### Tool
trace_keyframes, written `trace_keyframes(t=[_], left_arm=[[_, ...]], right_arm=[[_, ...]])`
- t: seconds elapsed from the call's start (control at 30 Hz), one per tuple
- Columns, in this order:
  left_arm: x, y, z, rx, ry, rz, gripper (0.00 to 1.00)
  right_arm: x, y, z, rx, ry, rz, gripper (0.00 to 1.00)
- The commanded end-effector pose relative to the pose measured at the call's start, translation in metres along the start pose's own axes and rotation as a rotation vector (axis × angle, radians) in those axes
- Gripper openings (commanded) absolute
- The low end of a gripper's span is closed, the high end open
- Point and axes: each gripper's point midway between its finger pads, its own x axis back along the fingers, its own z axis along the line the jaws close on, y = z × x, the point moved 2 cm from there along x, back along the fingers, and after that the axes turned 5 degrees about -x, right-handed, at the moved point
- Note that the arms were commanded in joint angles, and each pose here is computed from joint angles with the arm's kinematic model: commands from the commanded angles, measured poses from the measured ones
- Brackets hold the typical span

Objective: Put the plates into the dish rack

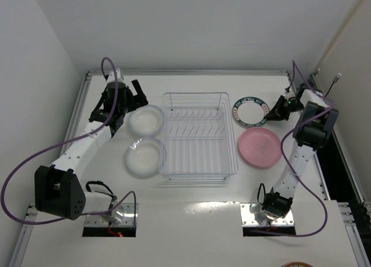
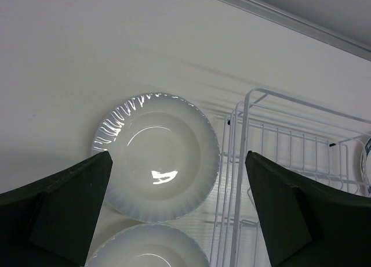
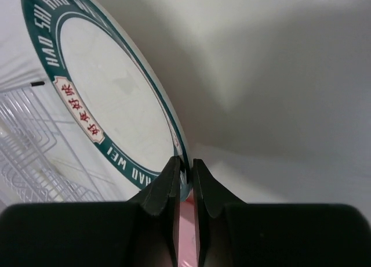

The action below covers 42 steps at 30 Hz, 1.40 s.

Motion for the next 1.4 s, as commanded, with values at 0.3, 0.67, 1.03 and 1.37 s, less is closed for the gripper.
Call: trace_keyframes(t=[0.3, 0.67, 1.03, 1.37], left_arm=[[0.012, 0.020, 0.000, 0.022, -0.017, -0.068, 1.00], [0.020, 0.020, -0.006, 0.032, -0.047, -0.087, 1.00], [0.027, 0.008, 0.003, 0.015, 0.017, -0.073, 1.00], [0.032, -0.006, 0.008, 0.006, 0.052, -0.059, 1.00]], right_arm=[[0.111, 0.014, 0.067, 0.110, -0.123, -0.355, 0.00], [0.203, -0.007, 0.137, 0.185, -0.136, -0.534, 0.00], [0.218, -0.083, 0.191, 0.287, -0.100, -0.563, 0.00], [0.190, -0.121, 0.225, 0.402, -0.186, -0.503, 0.00]])
